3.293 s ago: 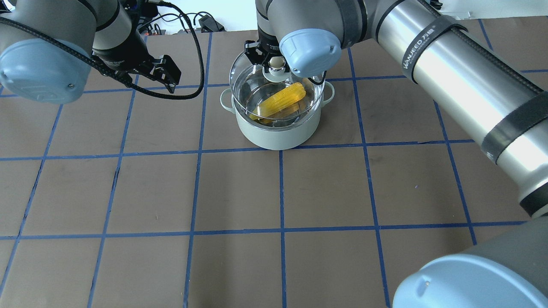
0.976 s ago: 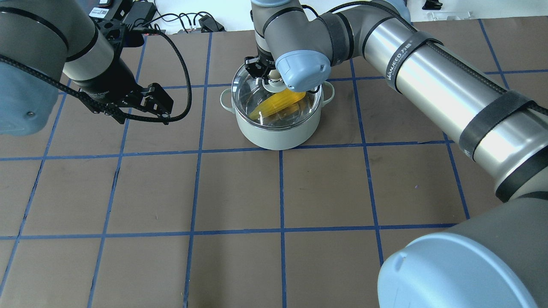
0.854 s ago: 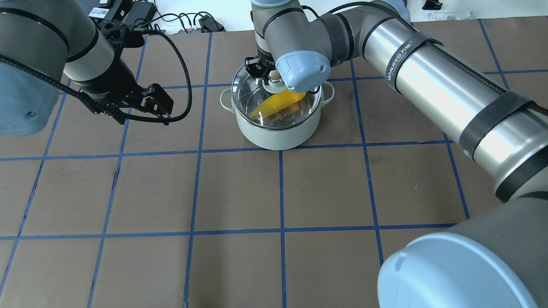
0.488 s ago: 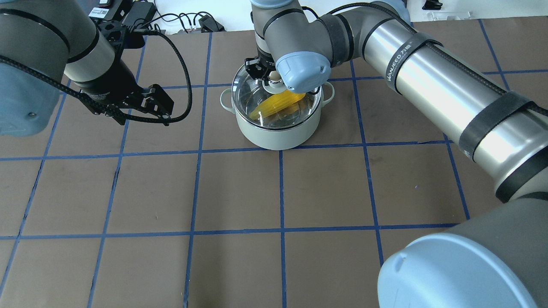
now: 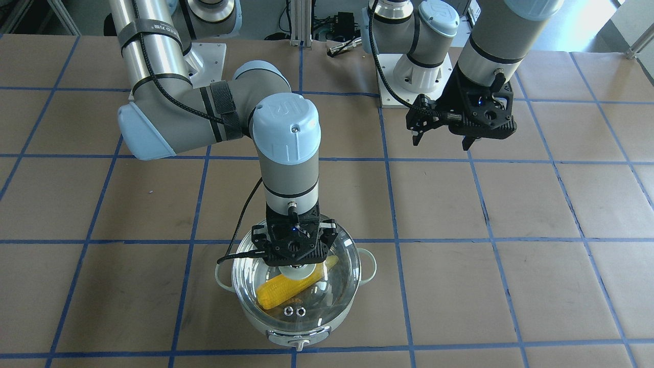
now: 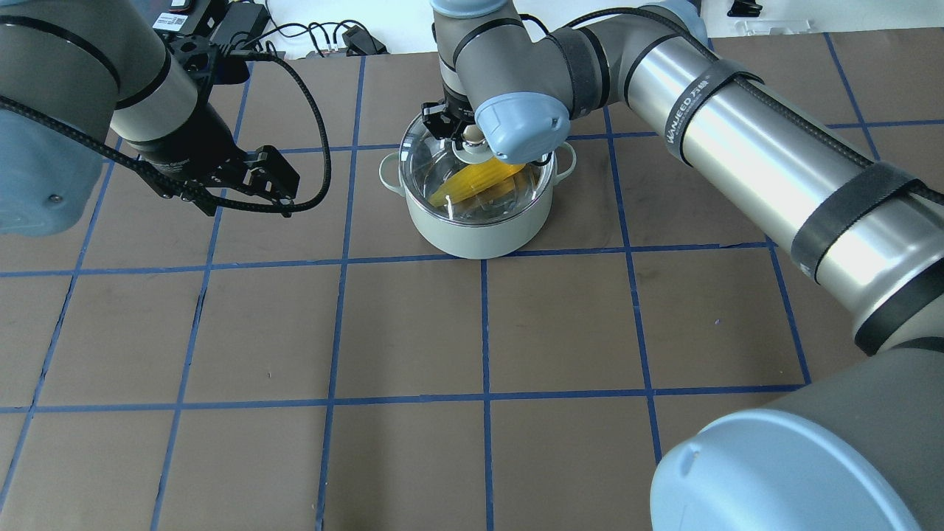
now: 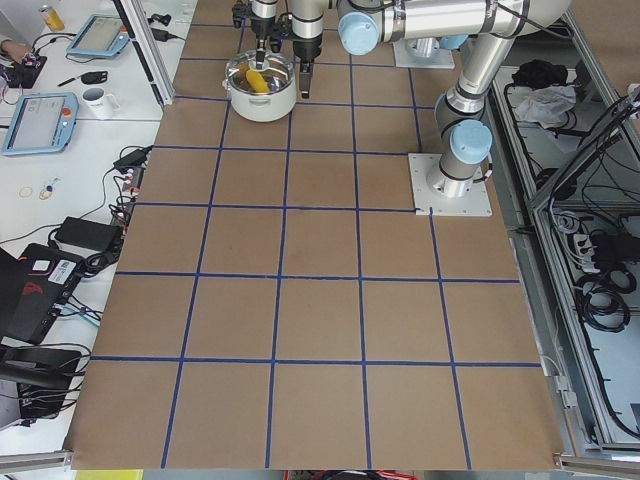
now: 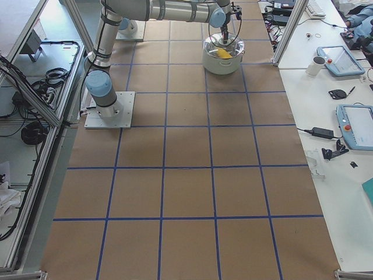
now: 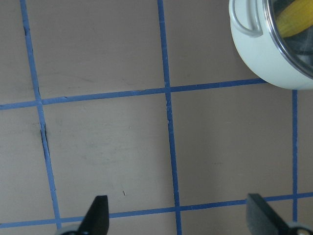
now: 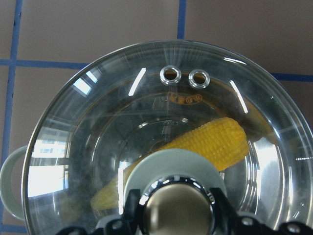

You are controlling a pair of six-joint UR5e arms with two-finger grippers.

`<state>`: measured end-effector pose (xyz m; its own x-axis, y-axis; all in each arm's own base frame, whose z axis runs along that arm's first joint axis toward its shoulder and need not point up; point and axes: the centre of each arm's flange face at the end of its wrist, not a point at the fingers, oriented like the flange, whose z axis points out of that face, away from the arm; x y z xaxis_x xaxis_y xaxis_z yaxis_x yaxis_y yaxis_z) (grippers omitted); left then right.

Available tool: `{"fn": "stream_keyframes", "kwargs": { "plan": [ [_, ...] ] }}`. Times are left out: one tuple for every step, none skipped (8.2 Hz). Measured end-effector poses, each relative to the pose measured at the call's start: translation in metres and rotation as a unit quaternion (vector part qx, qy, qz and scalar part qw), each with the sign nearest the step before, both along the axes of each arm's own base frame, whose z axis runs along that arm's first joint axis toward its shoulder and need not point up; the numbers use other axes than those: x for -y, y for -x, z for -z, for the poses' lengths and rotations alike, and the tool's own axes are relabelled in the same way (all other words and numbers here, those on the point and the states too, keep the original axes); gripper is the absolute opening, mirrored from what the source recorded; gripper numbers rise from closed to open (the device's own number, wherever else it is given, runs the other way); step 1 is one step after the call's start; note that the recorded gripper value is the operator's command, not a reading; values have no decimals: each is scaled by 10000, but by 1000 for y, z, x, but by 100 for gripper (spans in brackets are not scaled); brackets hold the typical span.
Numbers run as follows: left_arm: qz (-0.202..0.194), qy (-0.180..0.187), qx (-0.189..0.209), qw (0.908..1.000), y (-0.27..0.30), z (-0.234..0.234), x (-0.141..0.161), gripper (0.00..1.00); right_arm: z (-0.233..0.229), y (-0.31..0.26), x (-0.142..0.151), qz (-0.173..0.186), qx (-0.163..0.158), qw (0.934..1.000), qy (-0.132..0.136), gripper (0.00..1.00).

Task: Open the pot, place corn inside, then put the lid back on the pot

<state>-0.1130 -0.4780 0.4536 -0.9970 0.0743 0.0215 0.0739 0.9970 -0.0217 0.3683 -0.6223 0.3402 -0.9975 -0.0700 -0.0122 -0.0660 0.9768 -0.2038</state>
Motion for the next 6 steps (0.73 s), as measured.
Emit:
{"fn": "stream_keyframes", "kwargs": {
  "plan": [
    [0, -2, 0, 10000, 0, 0, 0, 100, 0, 0, 0, -4, 7, 10000, -4, 38],
    [-1, -2, 0, 10000, 0, 0, 0, 100, 0, 0, 0, -10, 13, 10000, -7, 38],
    [-4, -5, 0, 10000, 0, 0, 0, 100, 1, 0, 0, -25, 13, 10000, -12, 38],
    [-7, -6, -1, 10000, 0, 1, 0, 100, 1, 0, -1, -44, 9, 10000, -16, 38],
    [-10, -7, -1, 10000, 0, 1, 0, 100, 1, 0, -1, -55, 3, 10000, -18, 38],
    [-10, -8, -1, 10000, 0, 1, 0, 100, 2, 0, -1, -58, -4, 10000, -20, 38]
  ]
}}
